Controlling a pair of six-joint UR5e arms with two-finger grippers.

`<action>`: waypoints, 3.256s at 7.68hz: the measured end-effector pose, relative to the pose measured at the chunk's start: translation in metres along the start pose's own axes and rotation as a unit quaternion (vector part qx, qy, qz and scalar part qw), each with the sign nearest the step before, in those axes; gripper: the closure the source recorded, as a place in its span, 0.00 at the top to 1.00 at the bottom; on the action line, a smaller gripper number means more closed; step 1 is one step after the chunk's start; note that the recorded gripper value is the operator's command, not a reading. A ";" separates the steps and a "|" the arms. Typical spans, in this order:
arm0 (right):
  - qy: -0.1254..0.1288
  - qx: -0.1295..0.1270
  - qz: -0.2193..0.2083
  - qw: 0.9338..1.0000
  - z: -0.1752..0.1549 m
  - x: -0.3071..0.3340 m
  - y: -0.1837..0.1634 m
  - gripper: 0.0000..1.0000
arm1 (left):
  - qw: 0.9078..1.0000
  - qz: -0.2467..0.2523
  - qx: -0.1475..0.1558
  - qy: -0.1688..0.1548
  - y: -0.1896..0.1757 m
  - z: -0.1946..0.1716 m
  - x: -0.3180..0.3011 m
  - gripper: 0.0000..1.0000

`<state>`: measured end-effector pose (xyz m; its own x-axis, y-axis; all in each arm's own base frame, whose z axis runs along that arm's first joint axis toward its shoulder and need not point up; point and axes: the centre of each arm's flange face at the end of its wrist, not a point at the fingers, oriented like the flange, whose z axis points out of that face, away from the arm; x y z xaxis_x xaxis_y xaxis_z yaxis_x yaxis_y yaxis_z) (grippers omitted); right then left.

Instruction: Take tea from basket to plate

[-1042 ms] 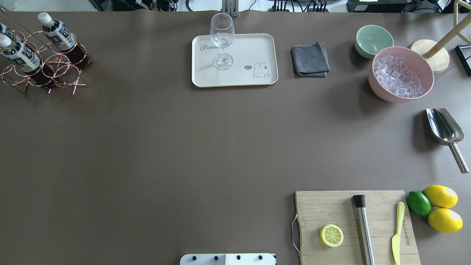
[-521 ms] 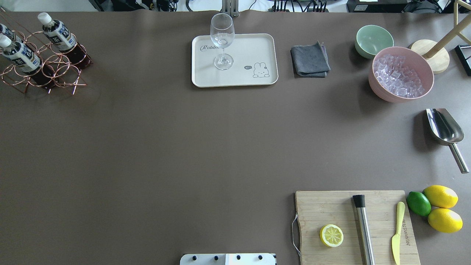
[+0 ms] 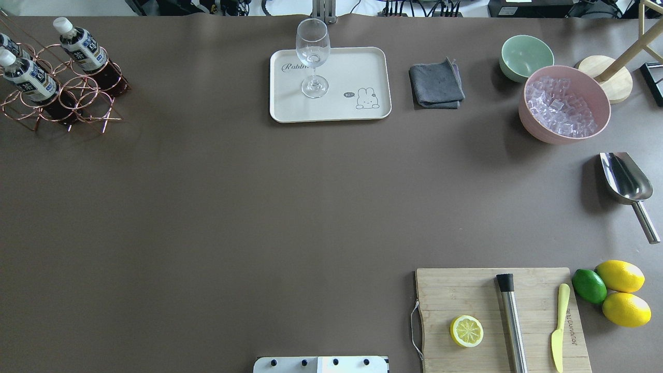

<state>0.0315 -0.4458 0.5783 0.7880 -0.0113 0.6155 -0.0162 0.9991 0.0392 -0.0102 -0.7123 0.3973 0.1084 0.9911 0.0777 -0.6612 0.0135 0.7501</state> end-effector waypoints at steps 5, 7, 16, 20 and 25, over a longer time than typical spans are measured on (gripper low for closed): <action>0.000 0.000 0.000 1.000 0.000 0.000 0.000 1.00 | 1.000 0.029 0.001 0.011 0.014 0.032 0.019 0.96; 0.000 0.000 0.000 1.000 0.000 0.000 0.000 1.00 | 0.999 0.036 0.002 0.018 0.010 0.045 0.022 0.96; 0.000 0.000 -0.001 1.000 -0.001 -0.001 0.000 1.00 | 0.999 0.028 0.000 0.018 0.027 0.046 0.032 0.71; 0.000 -0.001 -0.001 1.000 0.000 -0.002 -0.001 1.00 | 0.999 0.029 0.001 0.015 0.024 0.043 0.032 0.00; 0.000 0.000 -0.002 1.000 -0.001 -0.002 -0.001 1.00 | 1.000 0.027 0.001 0.014 0.024 0.040 0.033 0.00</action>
<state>0.0301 -0.4463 0.5764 0.7879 -0.0147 0.6156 -0.0132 0.9991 0.0408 0.0078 -0.6844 0.4443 0.0518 0.9937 0.0997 -0.6646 -0.0402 0.7461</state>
